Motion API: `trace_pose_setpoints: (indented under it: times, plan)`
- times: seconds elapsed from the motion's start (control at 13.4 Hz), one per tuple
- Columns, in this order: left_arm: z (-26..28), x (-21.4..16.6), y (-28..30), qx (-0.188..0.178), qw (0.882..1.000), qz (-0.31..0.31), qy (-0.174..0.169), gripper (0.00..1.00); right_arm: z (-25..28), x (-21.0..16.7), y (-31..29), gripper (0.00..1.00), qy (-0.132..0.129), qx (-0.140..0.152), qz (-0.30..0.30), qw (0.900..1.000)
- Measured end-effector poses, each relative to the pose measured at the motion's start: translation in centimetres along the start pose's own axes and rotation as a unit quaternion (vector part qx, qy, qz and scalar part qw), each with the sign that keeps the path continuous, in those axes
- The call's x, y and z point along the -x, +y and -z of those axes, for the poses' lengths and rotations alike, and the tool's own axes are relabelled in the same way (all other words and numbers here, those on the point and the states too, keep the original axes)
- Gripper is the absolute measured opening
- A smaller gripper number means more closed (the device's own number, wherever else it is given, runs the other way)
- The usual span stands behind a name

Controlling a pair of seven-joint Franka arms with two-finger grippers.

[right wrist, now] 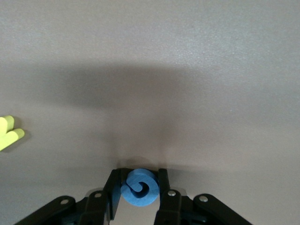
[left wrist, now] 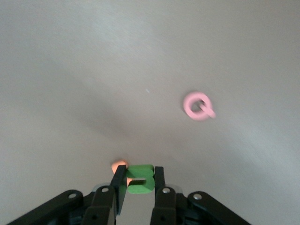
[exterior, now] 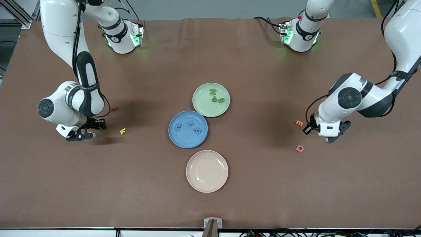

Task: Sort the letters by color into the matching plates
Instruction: 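Carry the g to the blue plate while the left gripper carries n to green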

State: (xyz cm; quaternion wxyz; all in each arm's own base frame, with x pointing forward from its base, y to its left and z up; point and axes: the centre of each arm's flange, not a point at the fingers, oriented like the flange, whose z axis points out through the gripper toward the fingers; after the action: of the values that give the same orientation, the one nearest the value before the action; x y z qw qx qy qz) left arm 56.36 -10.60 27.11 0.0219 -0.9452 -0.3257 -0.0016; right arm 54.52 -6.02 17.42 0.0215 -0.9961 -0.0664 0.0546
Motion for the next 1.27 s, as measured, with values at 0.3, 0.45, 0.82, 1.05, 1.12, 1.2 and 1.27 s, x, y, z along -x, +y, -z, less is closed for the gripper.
trace_pose_setpoints:
  times: [0.3,0.45,0.82,1.05,1.12,1.2,1.27]
  plan:
    - [1.5,6.6,3.7,0.007,1.000,-0.023,-0.002,0.28,0.6,-1.4,-3.3,0.37,0.004,-0.008,0.013,1.000]
    - [1.6,11.7,6.4,0.006,1.000,-0.027,-0.002,0.28,1.5,-2.4,-5.8,0.37,0.007,-0.014,0.008,1.000]
    - [1.8,25.6,11.5,0.008,1.000,-0.027,-0.001,0.28,5.0,-5.4,-14.5,0.37,-0.016,-0.041,-0.026,0.999]
    - [0.3,32.8,12.9,0.013,1.000,-0.009,-0.009,0.28,9.8,-7.9,-20.0,0.37,-0.031,-0.028,-0.069,0.997]
    - [-0.4,34.8,13.3,0.017,1.000,-0.001,-0.014,0.28,11.2,-8.4,-22.4,0.37,-0.026,-0.023,-0.084,0.996]
    - [-1.0,36.7,13.5,0.022,1.000,0.005,-0.019,0.28,12.1,-8.7,-25.1,0.37,-0.020,-0.020,-0.098,0.995]
    - [-1.7,38.2,13.7,0.026,0.999,0.009,-0.023,0.28,12.4,-8.8,-27.8,0.37,-0.015,-0.017,-0.110,0.994]
